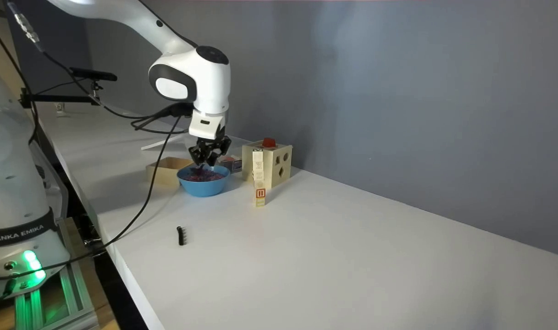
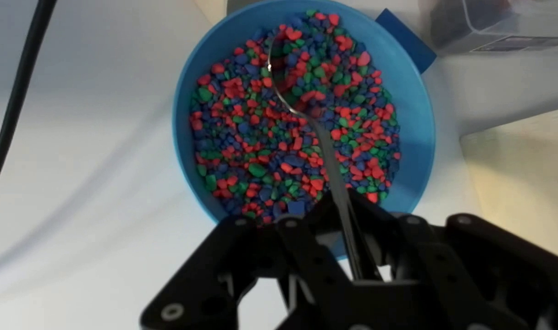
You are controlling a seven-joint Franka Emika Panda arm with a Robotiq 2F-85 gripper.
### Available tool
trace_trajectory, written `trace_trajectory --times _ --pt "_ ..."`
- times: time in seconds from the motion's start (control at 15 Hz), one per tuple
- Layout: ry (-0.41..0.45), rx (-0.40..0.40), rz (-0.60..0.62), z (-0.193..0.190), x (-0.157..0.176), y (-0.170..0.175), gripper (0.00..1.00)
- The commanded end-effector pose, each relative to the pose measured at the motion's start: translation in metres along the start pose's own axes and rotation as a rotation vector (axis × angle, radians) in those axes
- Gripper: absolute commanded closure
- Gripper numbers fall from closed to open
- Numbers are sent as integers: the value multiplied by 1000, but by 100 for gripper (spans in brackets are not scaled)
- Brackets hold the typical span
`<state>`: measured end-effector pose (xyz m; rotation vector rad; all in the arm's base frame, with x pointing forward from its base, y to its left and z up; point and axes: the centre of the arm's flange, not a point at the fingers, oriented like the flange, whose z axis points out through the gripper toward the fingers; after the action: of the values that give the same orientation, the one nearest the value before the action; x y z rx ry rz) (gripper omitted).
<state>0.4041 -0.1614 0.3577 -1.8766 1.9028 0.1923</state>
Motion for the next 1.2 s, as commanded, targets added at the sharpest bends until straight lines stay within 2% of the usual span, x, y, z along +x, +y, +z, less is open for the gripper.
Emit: trace_trajectory --times 0.0,0.2,0.53,0.8,0.87,0.93,1.07,1.13 --pt "52 36 -81 -11 1 6 98" --pt "105 100 -103 -14 3 6 98" --pt "241 143 -181 -25 -1 16 98" --pt "264 157 -239 -30 4 35 98" --pt "252 145 -216 -31 5 35 98" --pt "241 135 -203 -21 9 18 91" --pt "242 138 -200 -23 10 24 91" --pt "243 140 -200 -24 10 24 98"
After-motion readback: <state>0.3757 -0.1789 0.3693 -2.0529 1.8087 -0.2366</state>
